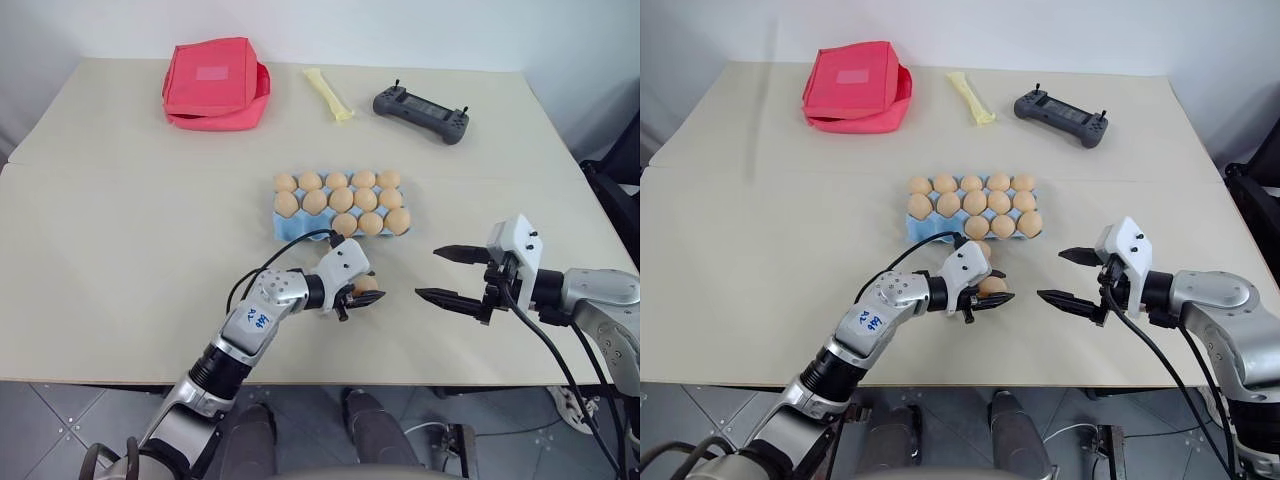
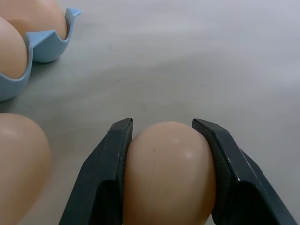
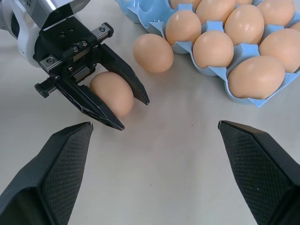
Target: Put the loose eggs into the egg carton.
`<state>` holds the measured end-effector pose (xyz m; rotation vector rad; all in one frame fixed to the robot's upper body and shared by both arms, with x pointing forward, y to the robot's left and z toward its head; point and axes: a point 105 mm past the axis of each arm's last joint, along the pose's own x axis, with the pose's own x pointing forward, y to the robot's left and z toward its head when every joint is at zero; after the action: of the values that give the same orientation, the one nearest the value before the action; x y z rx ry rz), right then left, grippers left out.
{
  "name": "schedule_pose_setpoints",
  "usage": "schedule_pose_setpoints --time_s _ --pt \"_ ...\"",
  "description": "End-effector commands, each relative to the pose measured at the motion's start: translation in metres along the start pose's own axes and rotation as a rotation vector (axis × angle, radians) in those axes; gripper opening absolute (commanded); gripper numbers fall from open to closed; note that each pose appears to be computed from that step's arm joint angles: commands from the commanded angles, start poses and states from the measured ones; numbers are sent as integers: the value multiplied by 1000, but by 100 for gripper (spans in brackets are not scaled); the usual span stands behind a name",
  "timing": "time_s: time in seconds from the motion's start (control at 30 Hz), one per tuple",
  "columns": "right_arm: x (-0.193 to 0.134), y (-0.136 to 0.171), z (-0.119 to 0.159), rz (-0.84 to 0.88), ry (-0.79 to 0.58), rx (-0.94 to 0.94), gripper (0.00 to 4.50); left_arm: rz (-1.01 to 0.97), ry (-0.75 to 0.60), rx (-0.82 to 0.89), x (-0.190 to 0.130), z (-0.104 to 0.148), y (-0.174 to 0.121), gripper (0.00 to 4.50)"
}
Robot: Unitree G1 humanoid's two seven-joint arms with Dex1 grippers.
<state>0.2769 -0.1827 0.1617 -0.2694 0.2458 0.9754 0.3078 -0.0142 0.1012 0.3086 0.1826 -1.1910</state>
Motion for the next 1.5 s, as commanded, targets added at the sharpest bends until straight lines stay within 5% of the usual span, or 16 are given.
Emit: schedule_pose_setpoints --time_s 0.03,0.2,0.37,0.6,0.9,1.2,1.37,1.5 --pt "-7 -1 9 -13 -14 -35 450 -4 -100 54 -4 28 -6 165" --pt "-9 -3 9 -16 -11 -37 450 17 -257 43 -16 74 -5 165" --pt "-9 -4 9 -18 -11 -34 450 153 -286 37 -31 87 18 165" --pt "-6 -5 7 -12 -12 -28 450 447 -246 -13 -54 80 71 165" --pt "-6 -8 7 -7 -13 -30 450 562 -145 -48 -60 57 87 165" --pt "-5 -9 8 -1 -11 -32 450 558 -116 -61 -55 48 87 448" --pt "-6 -10 7 -2 -8 -33 450 539 -138 -51 -61 56 80 448" --pt "-6 -11 7 1 -12 -33 450 432 -301 -77 -74 79 60 448"
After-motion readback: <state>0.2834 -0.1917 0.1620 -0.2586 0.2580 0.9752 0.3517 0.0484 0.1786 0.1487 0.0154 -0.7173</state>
